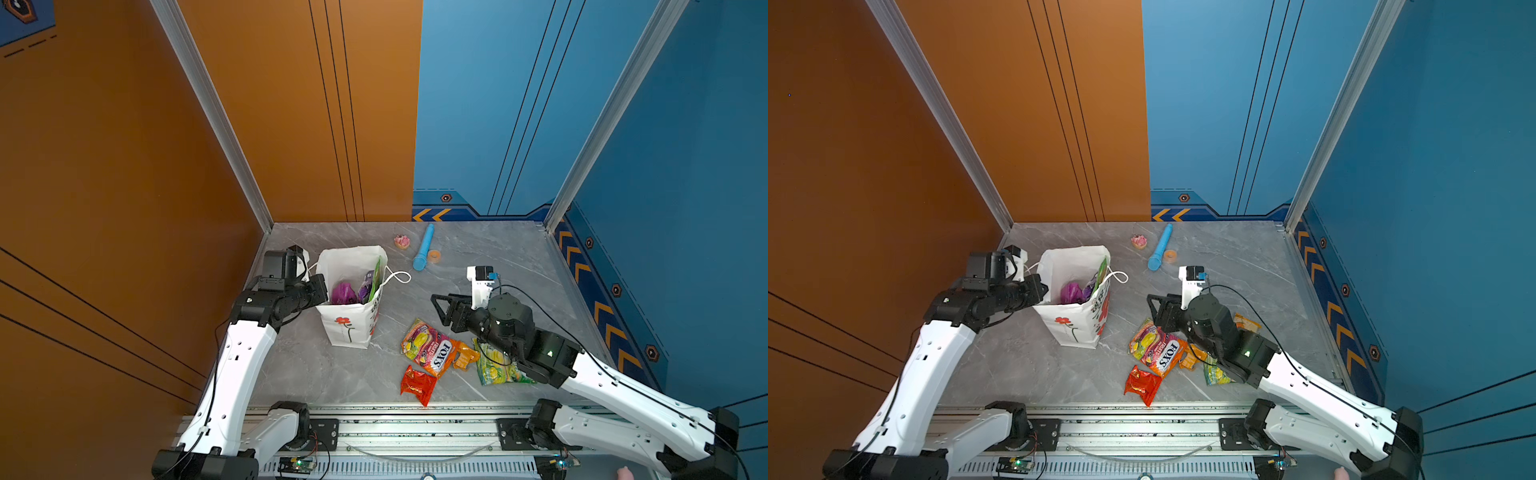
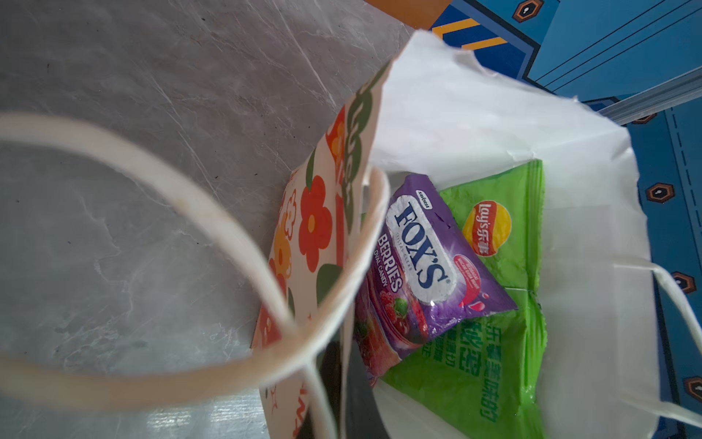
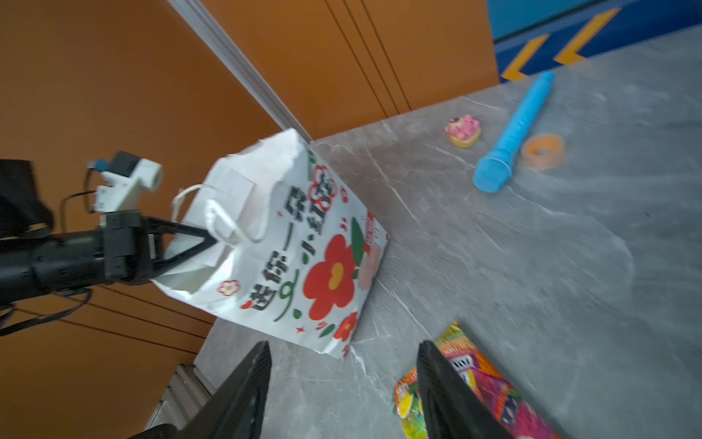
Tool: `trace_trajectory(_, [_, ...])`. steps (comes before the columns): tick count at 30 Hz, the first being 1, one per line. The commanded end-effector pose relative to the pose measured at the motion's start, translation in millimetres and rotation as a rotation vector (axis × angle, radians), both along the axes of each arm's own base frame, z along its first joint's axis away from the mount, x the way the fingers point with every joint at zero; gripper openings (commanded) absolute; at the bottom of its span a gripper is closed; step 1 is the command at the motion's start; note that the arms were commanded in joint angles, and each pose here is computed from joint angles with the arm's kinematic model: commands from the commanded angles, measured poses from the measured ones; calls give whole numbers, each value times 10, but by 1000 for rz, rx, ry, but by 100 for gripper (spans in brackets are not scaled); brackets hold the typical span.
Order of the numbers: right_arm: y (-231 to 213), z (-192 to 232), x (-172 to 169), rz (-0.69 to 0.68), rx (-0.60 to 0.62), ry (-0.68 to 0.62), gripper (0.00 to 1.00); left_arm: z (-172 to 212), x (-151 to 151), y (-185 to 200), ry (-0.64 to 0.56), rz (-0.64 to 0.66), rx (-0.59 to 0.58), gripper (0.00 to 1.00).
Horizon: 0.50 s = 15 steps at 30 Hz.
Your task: Place the snacks into the paper bag
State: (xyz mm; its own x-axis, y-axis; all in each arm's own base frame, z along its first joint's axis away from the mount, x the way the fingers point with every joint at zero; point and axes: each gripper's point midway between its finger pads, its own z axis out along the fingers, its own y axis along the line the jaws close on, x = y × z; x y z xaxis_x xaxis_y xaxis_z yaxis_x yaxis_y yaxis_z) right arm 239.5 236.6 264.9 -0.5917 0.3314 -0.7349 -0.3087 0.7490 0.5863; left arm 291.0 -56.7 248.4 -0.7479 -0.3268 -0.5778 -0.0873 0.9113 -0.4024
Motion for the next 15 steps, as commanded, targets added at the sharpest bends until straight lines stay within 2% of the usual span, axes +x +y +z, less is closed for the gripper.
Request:
trace_trajectory(1, [-239,-363,8,-124,33,130,63,293,91,91,-160,9,48,0])
trace_trajectory(9, [-616,-1261,-180,-361,97,398,62,170,38,176,-160,20,104,0])
trace_trajectory(15, [-605,-1613,-364,-449,126,465,62,186,28,209,-168,29,117,0])
